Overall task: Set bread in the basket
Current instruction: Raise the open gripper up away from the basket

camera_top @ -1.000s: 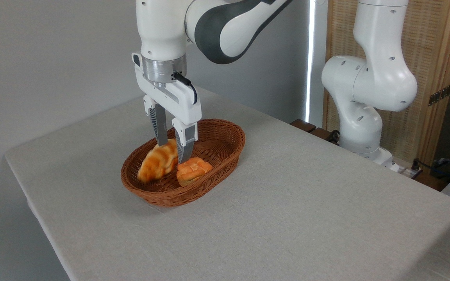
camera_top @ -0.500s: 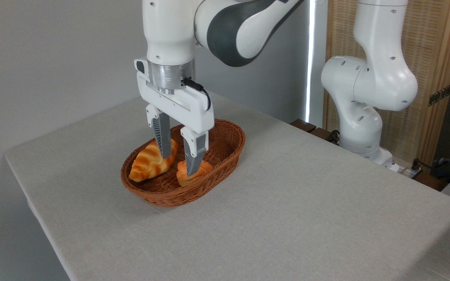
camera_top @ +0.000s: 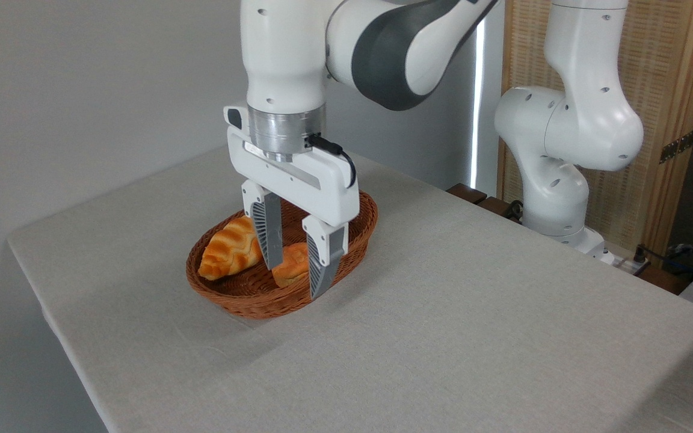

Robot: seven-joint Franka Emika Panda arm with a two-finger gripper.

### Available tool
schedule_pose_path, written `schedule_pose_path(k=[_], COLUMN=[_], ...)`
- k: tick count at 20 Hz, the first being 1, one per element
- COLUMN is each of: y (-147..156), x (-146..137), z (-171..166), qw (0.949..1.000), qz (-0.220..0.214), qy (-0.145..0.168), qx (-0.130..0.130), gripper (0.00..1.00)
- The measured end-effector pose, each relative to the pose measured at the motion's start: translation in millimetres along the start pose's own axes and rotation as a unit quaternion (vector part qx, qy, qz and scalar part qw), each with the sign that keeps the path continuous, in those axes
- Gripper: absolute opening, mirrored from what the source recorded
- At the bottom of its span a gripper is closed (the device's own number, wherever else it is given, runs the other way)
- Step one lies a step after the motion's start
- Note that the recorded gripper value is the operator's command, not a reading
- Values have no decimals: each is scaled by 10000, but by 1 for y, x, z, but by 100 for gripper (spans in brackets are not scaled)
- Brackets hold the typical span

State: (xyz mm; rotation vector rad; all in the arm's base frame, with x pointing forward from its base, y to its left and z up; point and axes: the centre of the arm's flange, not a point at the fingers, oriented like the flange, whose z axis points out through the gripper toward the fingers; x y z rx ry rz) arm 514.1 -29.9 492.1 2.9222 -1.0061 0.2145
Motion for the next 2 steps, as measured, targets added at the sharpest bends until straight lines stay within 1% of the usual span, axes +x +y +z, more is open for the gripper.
schedule_pose_path(k=[2], y=[-7], x=[-4], z=[-3], qw=[10000], qz=[-23], qy=[28], qx=[17], gripper=[100])
